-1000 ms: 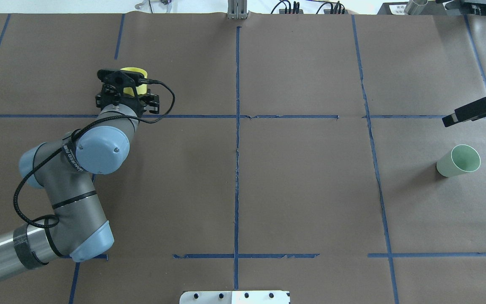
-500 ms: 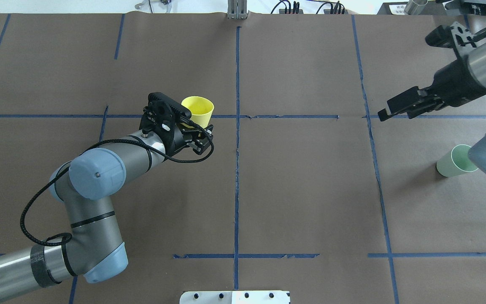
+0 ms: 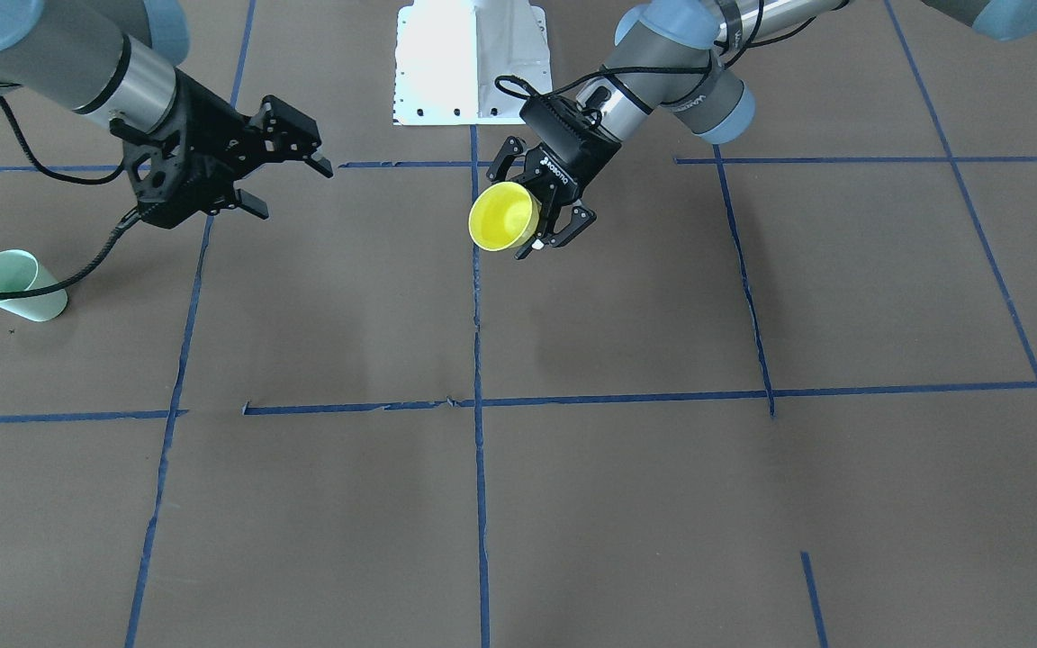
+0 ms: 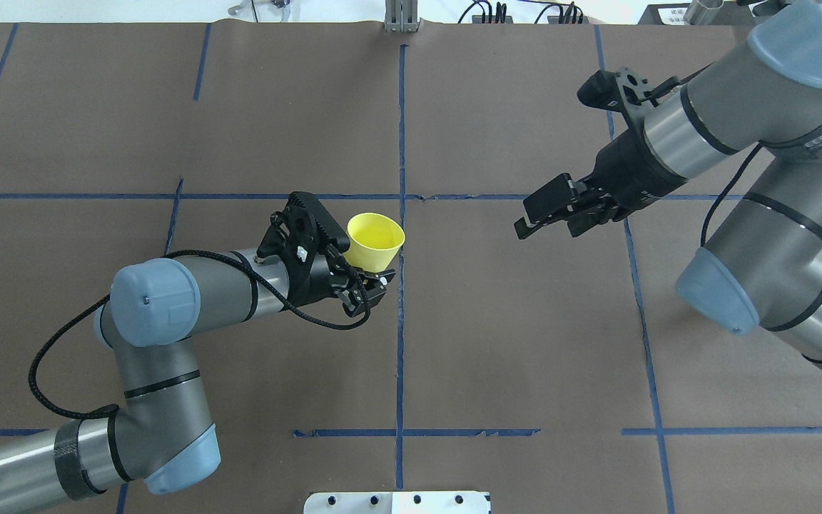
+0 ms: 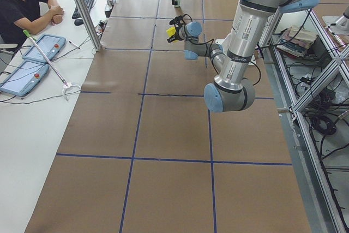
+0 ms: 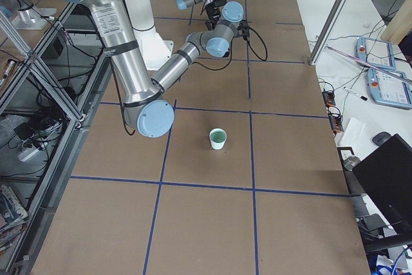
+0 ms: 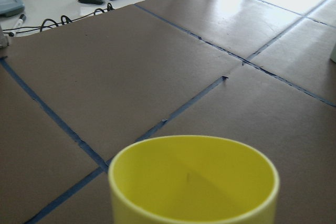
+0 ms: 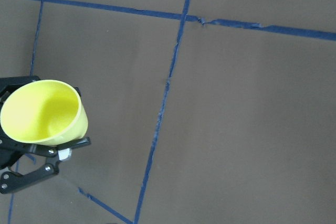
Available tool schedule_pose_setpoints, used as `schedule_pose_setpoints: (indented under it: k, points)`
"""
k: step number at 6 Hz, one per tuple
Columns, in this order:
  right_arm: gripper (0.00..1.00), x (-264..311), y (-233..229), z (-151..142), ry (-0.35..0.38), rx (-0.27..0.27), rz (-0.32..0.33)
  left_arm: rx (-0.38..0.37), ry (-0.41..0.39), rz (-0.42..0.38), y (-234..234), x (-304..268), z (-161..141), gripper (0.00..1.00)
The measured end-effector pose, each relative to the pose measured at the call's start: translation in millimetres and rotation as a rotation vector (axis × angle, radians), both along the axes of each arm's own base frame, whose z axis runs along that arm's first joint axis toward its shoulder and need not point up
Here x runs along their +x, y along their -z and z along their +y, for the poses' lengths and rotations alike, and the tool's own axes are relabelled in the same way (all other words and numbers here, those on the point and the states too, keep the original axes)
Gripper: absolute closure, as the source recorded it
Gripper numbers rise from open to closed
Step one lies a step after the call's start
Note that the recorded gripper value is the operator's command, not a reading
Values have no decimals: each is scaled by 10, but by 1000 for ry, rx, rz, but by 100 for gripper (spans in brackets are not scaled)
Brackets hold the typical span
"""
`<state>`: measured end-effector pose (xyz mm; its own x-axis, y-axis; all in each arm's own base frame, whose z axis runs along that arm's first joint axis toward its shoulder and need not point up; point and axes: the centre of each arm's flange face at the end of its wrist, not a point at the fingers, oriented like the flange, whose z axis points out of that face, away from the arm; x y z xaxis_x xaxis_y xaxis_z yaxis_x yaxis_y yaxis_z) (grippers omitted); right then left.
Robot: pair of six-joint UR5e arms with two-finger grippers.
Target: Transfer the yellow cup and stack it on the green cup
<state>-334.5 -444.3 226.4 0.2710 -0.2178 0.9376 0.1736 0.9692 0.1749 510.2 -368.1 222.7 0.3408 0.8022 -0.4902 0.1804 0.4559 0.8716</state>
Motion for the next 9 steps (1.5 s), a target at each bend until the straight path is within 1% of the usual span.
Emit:
schedule_pose_setpoints:
  k: [1, 2, 3, 4, 5, 7, 8, 9]
  points:
    - [0, -176, 167, 116, 20, -32, -14, 20, -40, 13, 93, 58, 118, 93]
    - [0, -338, 308, 230, 39, -59, -23, 26, -76, 28, 184, 169, 286, 93]
    - [0, -476, 377, 318, 51, -69, -24, 24, -105, 34, 218, 263, 437, 92]
    - [0, -598, 422, 339, 51, -71, -21, 25, -119, 41, 248, 292, 514, 92]
    - [0, -707, 448, 318, 50, -77, -14, 30, -125, 54, 302, 275, 558, 83]
    - [1, -881, 423, 341, 60, -110, 3, 42, -129, 76, 404, 224, 605, 82]
    - [1, -956, 406, 396, 71, -124, 10, 46, -131, 83, 441, 212, 619, 68]
    - [6, -1009, 405, 449, 82, -131, 12, 48, -131, 86, 457, 209, 625, 68]
